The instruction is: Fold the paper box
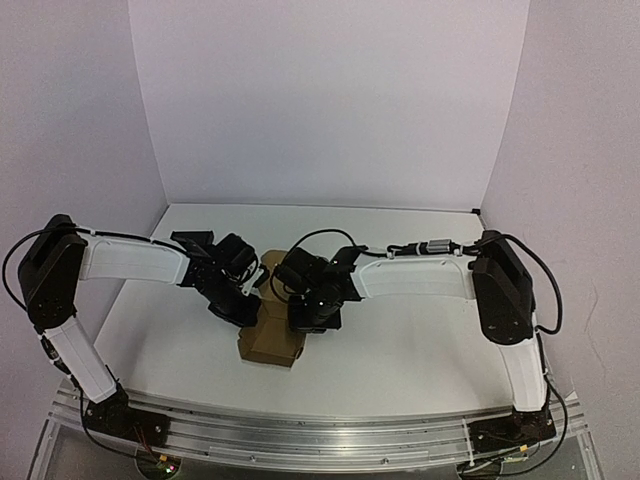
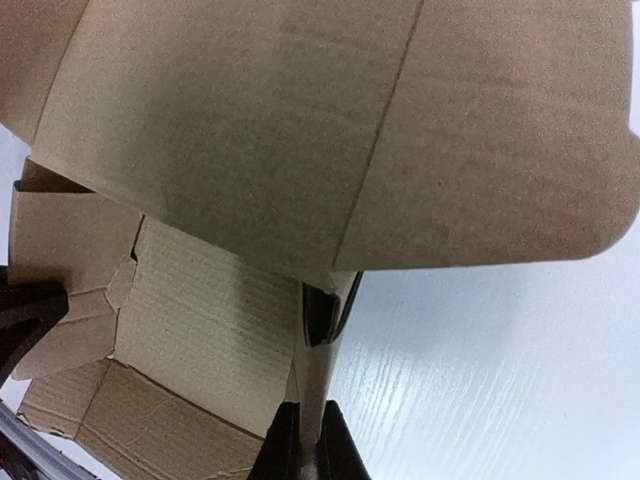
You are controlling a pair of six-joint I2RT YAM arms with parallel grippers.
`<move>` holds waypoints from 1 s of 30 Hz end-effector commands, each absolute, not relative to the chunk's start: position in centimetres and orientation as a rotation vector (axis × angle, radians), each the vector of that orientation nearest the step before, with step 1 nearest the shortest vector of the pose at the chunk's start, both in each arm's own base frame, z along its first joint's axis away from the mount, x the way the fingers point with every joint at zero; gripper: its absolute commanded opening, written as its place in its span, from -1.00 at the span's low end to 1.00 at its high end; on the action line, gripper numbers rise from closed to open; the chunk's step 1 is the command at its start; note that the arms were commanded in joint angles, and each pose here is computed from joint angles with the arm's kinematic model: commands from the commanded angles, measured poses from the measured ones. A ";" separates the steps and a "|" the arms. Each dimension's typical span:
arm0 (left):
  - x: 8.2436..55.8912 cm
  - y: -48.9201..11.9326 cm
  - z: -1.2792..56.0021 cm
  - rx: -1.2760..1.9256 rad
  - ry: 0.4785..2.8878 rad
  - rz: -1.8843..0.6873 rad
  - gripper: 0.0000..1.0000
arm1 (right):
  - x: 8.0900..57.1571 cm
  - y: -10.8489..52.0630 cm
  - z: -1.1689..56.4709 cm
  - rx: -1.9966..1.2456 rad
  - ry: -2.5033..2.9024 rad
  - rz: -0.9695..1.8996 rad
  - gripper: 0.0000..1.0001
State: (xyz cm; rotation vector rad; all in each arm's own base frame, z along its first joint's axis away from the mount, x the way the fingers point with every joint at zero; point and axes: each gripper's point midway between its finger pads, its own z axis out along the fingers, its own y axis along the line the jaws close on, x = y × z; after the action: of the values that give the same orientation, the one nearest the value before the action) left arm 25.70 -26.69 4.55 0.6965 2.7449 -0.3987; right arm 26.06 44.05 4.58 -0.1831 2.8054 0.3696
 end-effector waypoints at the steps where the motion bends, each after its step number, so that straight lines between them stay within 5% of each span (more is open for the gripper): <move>1: 25.3 -27.1 4.7 0.764 2.708 -0.313 -1.00 | 26.1 45.1 4.0 -0.290 2.743 0.280 -0.97; 6: 24.5 -26.1 4.4 0.749 2.729 -0.234 -1.00 | 26.3 45.2 4.3 -0.349 2.719 0.224 -0.91; 16: 25.2 -26.2 4.1 0.708 2.742 -0.186 -1.00 | 25.1 46.5 6.4 -0.465 2.730 0.340 -0.30; 30: 24.8 -25.5 3.3 0.721 2.752 -0.155 -1.00 | 23.9 48.5 12.9 -0.760 2.553 0.557 0.06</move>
State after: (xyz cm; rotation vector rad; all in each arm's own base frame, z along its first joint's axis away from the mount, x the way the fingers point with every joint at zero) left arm 25.50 -26.41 4.57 0.6865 2.7141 -0.2238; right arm 24.03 46.04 5.59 -0.6304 2.7506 0.3382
